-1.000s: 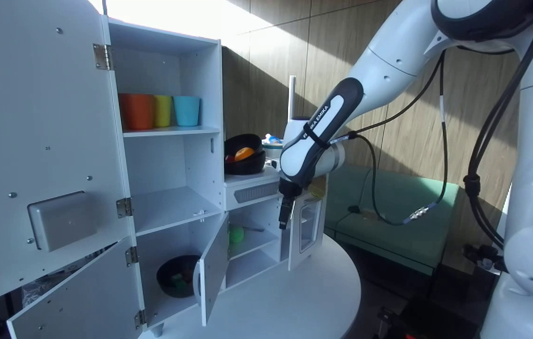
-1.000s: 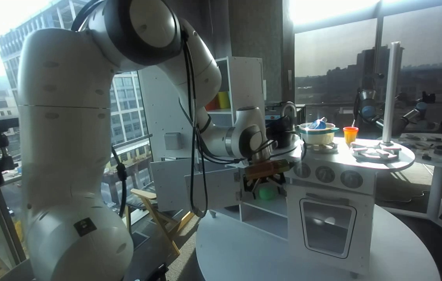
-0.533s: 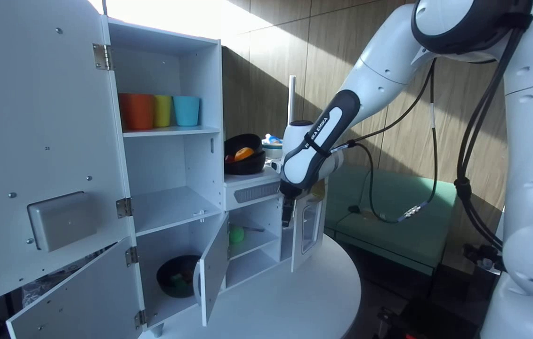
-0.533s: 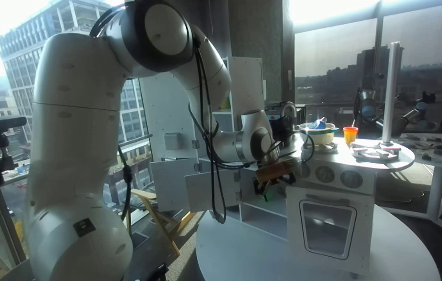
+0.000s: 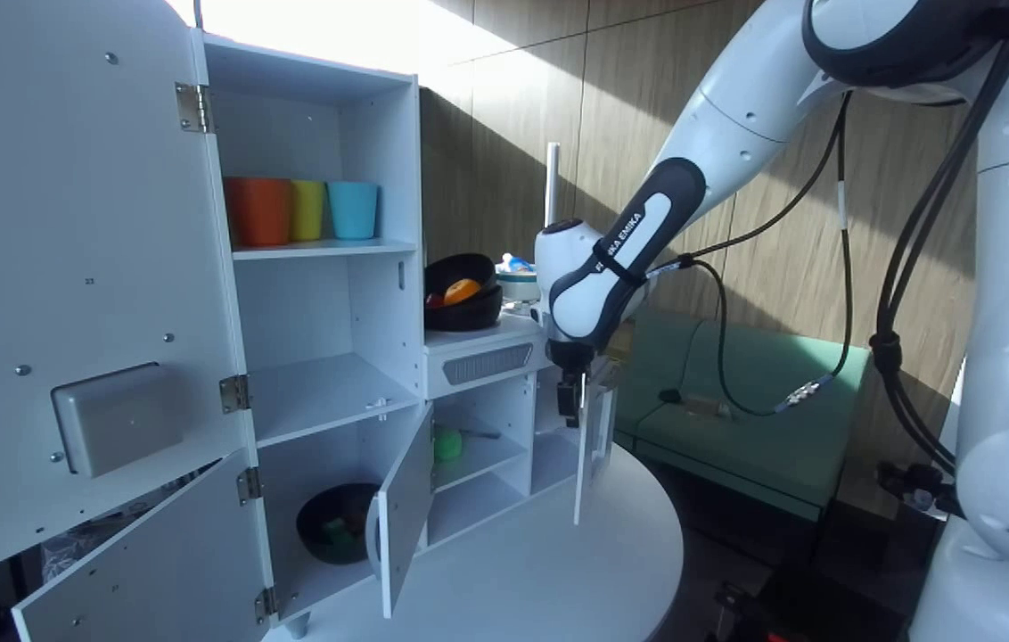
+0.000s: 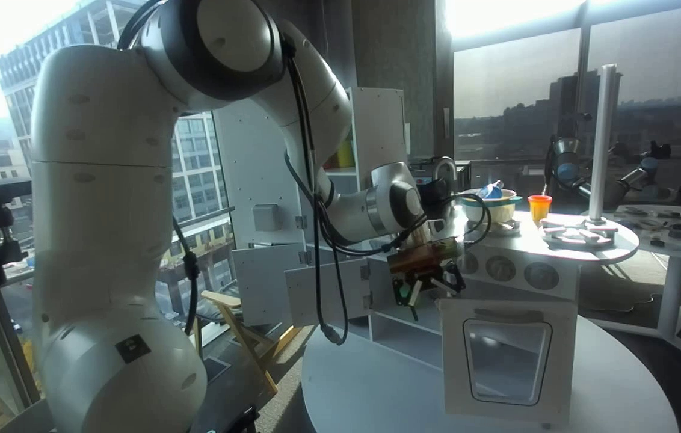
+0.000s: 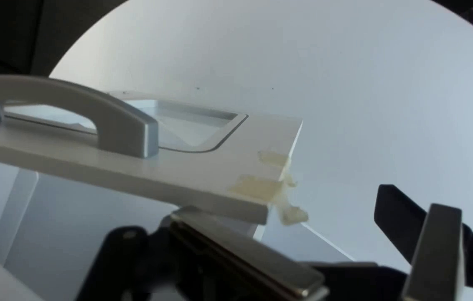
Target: Open all the cabinet doors of the toy kitchen
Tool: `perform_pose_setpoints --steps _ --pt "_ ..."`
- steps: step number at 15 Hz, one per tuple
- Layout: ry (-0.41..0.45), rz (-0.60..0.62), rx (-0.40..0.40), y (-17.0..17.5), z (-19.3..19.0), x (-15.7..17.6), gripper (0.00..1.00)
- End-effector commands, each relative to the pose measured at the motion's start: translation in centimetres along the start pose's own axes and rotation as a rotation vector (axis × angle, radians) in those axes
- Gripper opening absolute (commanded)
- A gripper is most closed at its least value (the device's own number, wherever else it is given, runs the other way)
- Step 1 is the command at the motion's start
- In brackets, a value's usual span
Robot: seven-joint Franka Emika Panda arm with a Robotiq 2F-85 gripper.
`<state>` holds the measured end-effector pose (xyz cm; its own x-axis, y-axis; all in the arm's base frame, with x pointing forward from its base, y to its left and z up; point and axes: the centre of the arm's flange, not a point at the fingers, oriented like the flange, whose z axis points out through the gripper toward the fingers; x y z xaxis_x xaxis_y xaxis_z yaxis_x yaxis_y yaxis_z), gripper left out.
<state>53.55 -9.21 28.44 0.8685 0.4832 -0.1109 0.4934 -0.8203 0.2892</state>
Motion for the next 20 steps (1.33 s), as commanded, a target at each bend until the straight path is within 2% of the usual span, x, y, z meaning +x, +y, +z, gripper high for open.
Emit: perform_pose_setpoints --steps 1,5,8,10,14,20 --pt "-0.125 0.076 -0.014 -1.1 -2.1 -2.9 1.0" --pt "-0.265 0.18 0.006 -0.5 -1.6 -5.9 1.0" --pt "-0.303 0.253 0.014 0.0 -1.6 -7.3 1.0" --pt "-0.275 0.287 0.007 0.0 -2.5 -7.6 1.0" --pt "-0.14 0.347 0.034 -0.4 -6.4 -7.5 1.0" --pt "-0.025 0.359 -0.013 -1.7 -11.8 -7.3 1.0"
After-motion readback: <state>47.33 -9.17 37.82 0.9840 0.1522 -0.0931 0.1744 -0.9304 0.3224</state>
